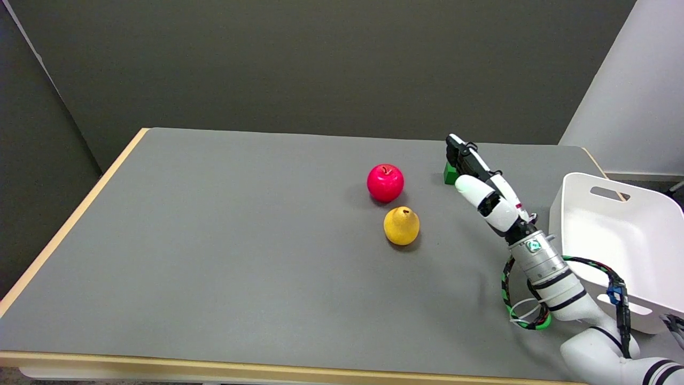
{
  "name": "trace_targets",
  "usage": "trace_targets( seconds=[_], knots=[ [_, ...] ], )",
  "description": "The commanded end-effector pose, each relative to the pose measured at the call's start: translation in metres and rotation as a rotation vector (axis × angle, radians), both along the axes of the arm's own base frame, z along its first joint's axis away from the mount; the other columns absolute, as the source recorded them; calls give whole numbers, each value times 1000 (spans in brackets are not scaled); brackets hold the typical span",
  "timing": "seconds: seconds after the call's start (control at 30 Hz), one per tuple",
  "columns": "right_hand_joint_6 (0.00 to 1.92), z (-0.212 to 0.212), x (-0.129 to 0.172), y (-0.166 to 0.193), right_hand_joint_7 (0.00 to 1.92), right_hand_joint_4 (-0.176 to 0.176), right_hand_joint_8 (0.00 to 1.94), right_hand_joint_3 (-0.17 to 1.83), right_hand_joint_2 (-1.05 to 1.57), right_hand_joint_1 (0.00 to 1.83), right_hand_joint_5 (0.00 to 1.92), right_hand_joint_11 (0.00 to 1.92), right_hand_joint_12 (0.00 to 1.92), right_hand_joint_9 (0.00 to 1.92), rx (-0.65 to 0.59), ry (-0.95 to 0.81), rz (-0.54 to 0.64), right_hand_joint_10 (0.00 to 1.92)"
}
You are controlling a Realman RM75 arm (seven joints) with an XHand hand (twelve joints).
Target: Pick up the yellow pear.
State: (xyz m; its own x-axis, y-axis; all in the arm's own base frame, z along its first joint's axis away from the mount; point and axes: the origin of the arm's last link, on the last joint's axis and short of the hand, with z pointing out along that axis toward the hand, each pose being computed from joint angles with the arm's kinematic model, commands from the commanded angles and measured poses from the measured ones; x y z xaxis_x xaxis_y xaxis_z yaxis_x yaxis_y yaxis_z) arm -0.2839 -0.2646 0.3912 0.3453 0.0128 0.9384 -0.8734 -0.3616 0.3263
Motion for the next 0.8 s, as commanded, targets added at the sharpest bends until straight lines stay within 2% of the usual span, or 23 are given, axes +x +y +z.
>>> trace_targets(
  seconds=[0.03,0.8],
  knots=[
    [160,-1,-22,-10,-1,-89,-1,945,728,228,-1,-1,-1,-1,-49,-22,-89,-1],
    [122,-8,-29,-23,-1,-89,-1,946,721,194,1,-1,-1,-1,-48,-28,-178,-1]
  ],
)
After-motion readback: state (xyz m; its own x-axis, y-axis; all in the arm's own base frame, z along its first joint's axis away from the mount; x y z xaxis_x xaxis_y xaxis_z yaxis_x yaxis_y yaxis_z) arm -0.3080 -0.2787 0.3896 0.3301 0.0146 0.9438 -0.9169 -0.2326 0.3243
